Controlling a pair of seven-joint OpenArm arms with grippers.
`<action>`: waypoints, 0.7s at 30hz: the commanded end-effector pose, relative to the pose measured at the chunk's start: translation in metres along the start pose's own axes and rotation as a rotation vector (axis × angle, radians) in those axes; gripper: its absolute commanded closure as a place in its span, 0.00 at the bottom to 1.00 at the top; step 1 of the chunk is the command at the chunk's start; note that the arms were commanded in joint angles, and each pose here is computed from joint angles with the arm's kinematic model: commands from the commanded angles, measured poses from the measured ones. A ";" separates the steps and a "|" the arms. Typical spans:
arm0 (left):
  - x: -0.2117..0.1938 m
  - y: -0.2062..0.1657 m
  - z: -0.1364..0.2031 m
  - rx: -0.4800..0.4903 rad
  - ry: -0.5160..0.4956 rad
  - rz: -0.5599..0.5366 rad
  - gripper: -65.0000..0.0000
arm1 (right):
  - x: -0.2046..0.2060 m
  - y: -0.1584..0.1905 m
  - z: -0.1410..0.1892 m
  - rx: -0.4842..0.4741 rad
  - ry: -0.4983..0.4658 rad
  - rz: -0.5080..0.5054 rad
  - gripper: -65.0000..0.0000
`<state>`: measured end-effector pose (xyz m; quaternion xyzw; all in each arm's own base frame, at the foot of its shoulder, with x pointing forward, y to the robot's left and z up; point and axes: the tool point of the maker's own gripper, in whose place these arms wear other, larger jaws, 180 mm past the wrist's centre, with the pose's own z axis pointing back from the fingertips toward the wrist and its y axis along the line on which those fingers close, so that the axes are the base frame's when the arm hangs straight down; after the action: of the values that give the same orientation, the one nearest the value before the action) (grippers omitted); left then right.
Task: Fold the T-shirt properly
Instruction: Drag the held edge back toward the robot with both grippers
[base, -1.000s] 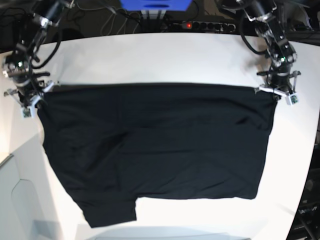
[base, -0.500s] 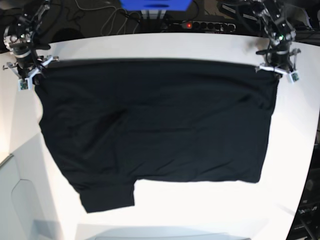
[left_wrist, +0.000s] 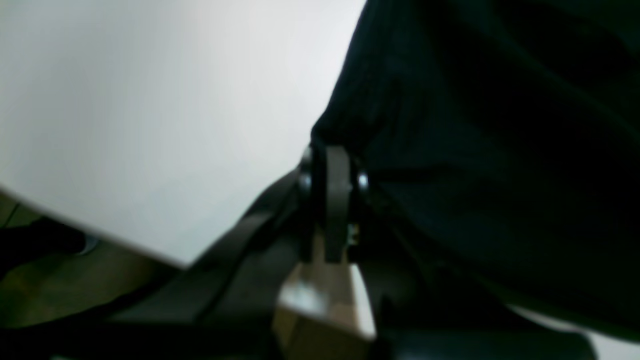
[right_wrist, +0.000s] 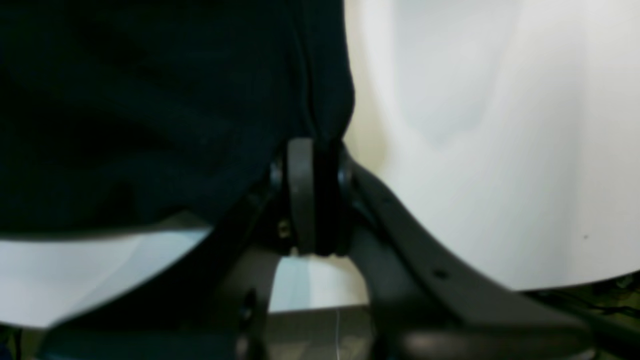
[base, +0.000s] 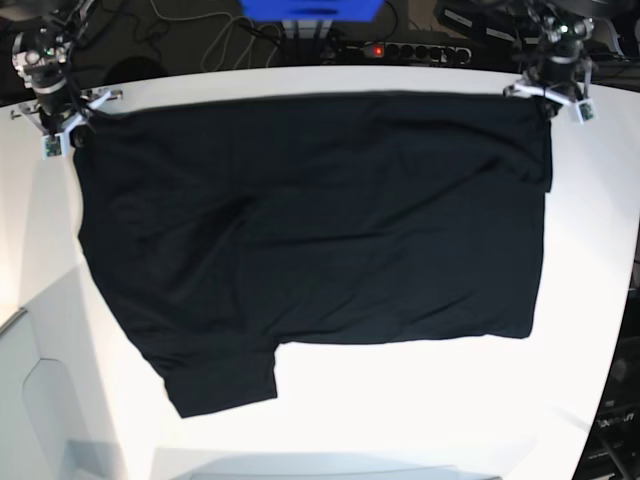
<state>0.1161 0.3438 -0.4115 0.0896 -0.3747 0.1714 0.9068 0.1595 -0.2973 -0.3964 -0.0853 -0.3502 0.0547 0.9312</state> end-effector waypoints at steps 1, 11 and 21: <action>0.005 0.006 0.004 0.010 -0.011 -0.024 1.00 | 0.009 -0.005 0.004 -0.009 -0.031 0.014 1.00; -0.014 0.012 0.014 0.017 0.041 -0.038 1.00 | 0.002 -0.003 0.005 -0.009 -0.013 0.004 1.00; -0.017 0.012 0.015 0.016 0.050 -0.041 1.00 | -0.003 -0.006 0.007 -0.018 -0.004 -0.001 1.00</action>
<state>0.0960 0.3442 -0.4139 0.0929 -0.3597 0.1652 0.9136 0.1462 -0.2994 -0.4017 -0.0888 -0.3345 0.0453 0.9371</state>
